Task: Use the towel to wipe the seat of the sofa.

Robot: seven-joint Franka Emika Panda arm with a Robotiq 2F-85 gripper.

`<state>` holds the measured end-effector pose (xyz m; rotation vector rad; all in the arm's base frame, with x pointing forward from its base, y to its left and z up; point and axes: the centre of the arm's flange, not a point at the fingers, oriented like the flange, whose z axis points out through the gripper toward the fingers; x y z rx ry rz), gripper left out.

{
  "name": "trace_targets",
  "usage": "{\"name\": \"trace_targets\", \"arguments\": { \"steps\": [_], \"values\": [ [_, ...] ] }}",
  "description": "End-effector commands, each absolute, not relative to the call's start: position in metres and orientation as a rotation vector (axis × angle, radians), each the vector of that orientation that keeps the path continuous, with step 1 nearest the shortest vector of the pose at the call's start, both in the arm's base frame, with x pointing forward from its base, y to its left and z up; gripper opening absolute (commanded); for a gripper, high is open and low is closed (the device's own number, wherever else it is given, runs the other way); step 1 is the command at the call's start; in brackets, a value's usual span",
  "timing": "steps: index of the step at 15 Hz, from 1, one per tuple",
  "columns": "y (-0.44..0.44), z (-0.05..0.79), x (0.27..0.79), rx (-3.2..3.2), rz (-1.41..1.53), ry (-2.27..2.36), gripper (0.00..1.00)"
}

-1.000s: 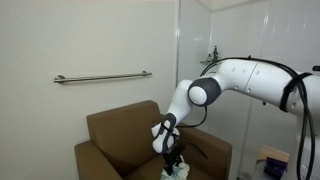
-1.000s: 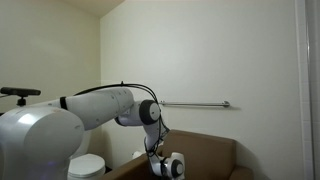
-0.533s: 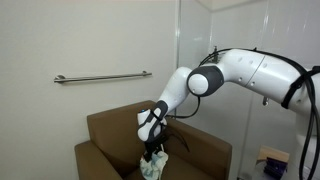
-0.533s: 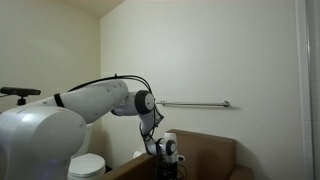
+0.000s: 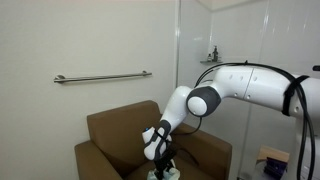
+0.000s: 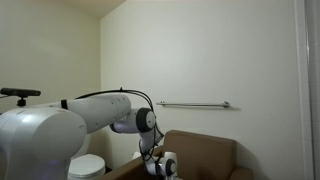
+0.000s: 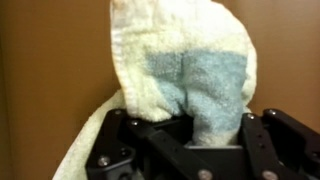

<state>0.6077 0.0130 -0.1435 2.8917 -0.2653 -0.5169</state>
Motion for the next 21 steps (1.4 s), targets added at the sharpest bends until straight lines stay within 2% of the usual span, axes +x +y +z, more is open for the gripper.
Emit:
{"name": "trace_targets", "arguments": {
  "steps": [1,9,15,17,21],
  "values": [
    [-0.006,-0.177,0.586,2.86,-0.67,-0.298,0.06],
    [-0.045,-0.116,0.543,2.835,-0.836,-0.301,0.05],
    [-0.096,-0.111,0.5,2.771,-0.966,-0.442,0.05],
    [-0.093,-0.109,0.51,2.792,-0.916,-0.452,0.05],
    [-0.046,-0.065,0.565,2.927,-0.675,-0.391,0.05]
  ]
}}
